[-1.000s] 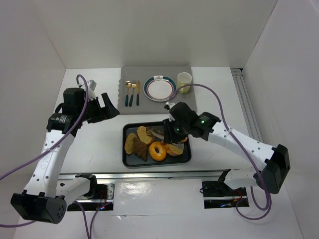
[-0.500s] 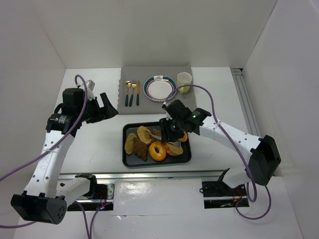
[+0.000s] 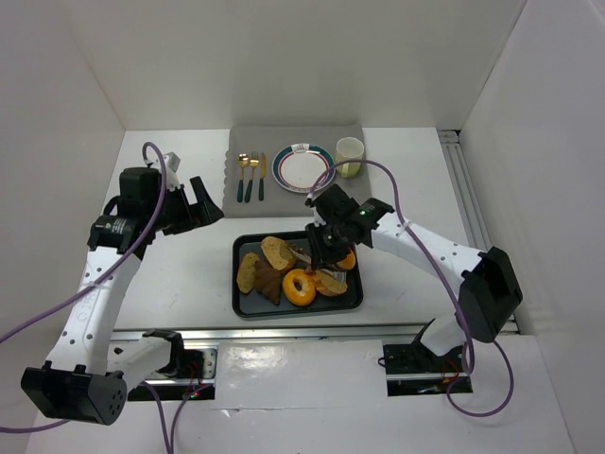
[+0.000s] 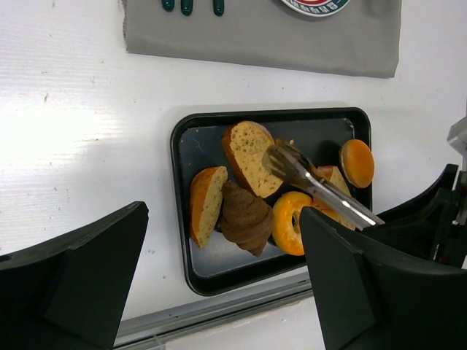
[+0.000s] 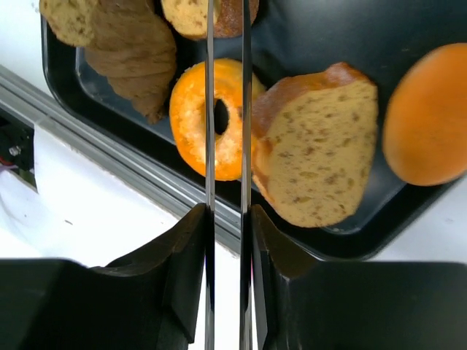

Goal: Place the bread

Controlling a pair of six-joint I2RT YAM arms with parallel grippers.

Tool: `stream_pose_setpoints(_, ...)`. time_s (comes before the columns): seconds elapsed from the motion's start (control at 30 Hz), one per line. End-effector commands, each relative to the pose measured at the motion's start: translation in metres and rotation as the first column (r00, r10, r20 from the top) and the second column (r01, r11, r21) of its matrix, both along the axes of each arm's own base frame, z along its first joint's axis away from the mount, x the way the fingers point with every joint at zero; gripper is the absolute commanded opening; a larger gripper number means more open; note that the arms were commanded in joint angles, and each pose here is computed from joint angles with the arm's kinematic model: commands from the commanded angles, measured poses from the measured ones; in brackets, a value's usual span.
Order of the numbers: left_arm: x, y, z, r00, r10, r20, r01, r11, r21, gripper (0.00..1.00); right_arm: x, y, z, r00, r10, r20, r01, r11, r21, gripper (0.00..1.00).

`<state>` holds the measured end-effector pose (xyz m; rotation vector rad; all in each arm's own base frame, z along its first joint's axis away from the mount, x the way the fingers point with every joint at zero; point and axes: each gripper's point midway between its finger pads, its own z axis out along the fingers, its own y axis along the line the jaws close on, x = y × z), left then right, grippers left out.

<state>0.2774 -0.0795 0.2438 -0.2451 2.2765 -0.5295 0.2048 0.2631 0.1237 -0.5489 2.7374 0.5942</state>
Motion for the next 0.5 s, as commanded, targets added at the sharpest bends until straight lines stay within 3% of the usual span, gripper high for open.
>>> stream_pose_setpoints(0.0, 0.002, 0.0, 0.004, 1.0, -0.002, 0.018, 0.002, 1.0, -0.006, 0.98, 0.016, -0.014, 0.038, 0.996, -0.037, 0.087, 0.035, 0.999, 0.023, 0.19)
stream_pose_setpoints(0.27, 0.006, 0.0, 0.009, 1.0, -0.008, 0.028, 0.008, 1.0, 0.0, 0.98, 0.011, -0.032, 0.066, 0.992, -0.03, 0.121, 0.03, 1.0, 0.004, 0.18)
stream_pose_setpoints(0.47, 0.009, 0.0, 0.008, 1.0, -0.008, 0.028, 0.008, 1.0, 0.0, 0.98, 0.04, -0.037, 0.109, 0.964, -0.098, 0.246, 0.089, 0.995, 0.047, 0.15)
